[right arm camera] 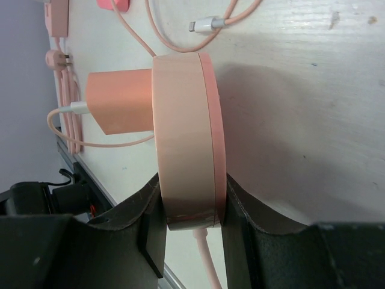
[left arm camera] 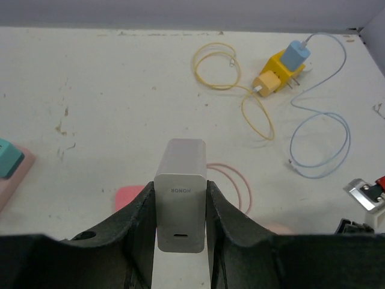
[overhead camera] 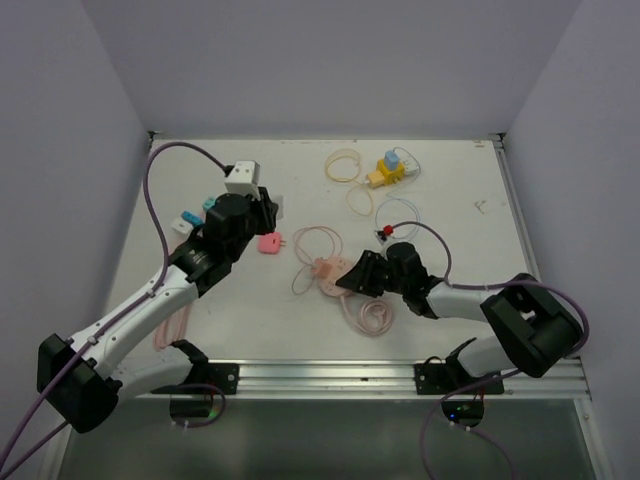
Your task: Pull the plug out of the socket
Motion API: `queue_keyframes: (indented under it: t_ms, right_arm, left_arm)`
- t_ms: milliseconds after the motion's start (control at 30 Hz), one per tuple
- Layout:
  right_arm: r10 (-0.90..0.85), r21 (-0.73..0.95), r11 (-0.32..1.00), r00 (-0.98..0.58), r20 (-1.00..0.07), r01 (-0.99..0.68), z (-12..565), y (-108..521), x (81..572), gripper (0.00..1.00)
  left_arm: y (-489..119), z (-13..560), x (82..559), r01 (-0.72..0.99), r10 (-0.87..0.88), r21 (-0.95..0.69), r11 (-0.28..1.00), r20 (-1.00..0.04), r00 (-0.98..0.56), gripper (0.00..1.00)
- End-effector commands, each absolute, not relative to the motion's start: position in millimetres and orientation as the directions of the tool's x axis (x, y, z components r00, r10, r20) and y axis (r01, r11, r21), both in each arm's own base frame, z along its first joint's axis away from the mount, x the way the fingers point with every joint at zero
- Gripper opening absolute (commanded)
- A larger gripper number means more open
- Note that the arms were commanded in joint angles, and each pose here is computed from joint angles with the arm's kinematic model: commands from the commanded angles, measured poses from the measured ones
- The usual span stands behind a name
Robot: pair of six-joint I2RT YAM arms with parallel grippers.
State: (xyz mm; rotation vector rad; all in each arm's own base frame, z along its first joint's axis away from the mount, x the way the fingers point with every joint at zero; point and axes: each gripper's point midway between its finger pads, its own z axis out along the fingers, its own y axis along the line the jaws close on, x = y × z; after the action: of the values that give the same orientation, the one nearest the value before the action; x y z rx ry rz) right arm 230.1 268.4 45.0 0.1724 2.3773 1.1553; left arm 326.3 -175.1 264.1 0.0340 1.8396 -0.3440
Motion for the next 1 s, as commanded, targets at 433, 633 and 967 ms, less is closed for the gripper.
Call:
queue_keyframes:
  t_ms: [433, 633, 967]
  right_arm:
    - [0.351, 0.717, 0.696, -0.863, -0.364, -0.019, 29, 214, 218, 0.0]
    - [0.347, 0.726, 0.688, -0.867, -0.358, -0.025, 29, 214, 218, 0.0]
    - [0.333, 0.736, 0.675, -0.868, -0.367, -0.052, 34, 217, 217, 0.0]
  left_arm:
    - [-114, 118, 295, -0.171, -0.549, -0.537, 0.826, -0.698, -0.46, 0.0]
    - [-117, 100, 290, -0.131, -0.66, -0.685, 0.717, -0.605, -0.446, 0.09]
    - [-123, 72, 294, -0.14, -0.685, -0.735, 0.664, -0.522, -0.507, 0.56]
